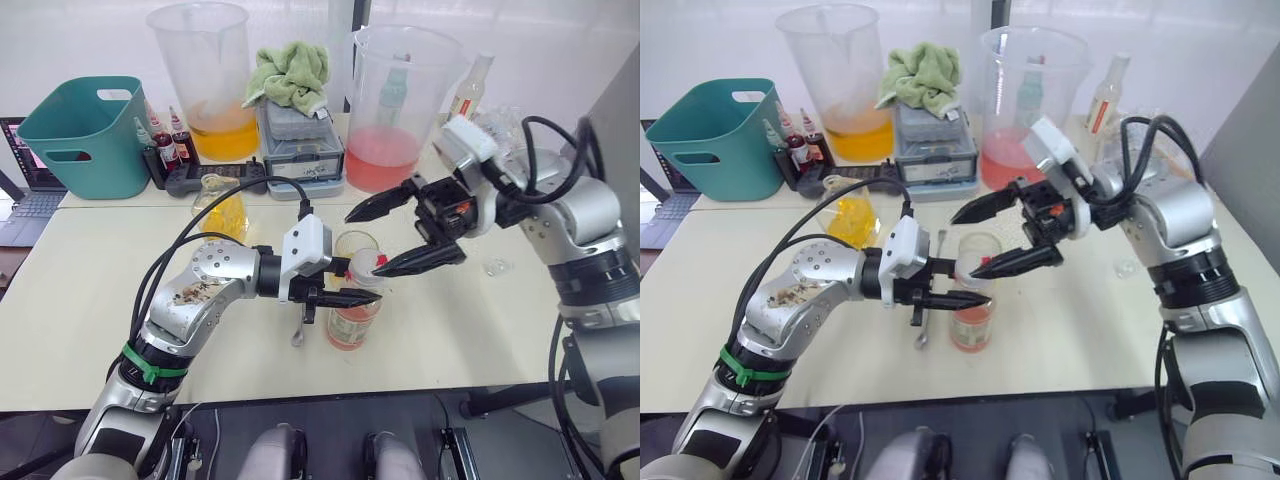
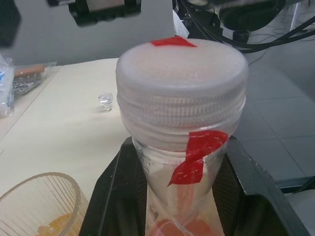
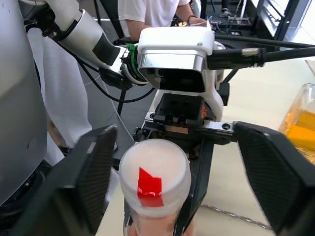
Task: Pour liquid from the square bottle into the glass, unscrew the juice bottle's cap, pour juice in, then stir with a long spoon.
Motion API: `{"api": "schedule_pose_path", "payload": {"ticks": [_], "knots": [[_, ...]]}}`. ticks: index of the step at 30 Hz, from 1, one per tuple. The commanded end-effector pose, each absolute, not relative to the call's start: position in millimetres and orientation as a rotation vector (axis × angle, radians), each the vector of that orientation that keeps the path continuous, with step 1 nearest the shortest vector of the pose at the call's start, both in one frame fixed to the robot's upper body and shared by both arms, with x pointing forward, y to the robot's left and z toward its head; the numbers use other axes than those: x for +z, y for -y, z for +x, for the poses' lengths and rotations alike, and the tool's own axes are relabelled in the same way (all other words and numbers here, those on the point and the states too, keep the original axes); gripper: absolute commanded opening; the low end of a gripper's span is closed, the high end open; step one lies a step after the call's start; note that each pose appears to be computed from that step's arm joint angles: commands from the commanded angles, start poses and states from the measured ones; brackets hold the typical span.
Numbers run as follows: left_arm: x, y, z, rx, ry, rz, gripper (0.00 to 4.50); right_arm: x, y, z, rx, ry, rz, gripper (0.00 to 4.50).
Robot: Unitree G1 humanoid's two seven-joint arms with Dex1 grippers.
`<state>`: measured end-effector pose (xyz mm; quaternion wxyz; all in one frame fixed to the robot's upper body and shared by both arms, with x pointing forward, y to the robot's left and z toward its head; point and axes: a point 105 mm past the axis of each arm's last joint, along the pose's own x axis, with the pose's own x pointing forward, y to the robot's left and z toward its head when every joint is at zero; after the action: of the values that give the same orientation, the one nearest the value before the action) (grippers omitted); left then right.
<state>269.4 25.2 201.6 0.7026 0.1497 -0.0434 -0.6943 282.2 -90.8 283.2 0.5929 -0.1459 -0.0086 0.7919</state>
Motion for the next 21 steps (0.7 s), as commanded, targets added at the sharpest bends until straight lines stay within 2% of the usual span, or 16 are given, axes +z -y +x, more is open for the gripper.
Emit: {"api": "schedule_pose_path", "payload": {"ticks": [1,7,11,20,21], "knots": [[185,-20,269,-1.557,0.035,0.334,1.27,296,100,266,1.797,0.090,-0.358,4.45],[187,-17,271,-1.551,0.047,0.308,1.27,279,97,251,1.575,0.159,-0.401,4.45],[187,-17,273,-1.556,0.043,0.305,1.27,275,95,253,1.436,0.171,-0.366,4.45],[188,-16,275,-1.569,0.045,0.311,1.27,267,95,254,1.339,0.133,-0.309,4.45],[188,-16,275,-1.569,0.045,0.312,1.27,264,95,254,1.334,0.124,-0.305,3.92]]}}
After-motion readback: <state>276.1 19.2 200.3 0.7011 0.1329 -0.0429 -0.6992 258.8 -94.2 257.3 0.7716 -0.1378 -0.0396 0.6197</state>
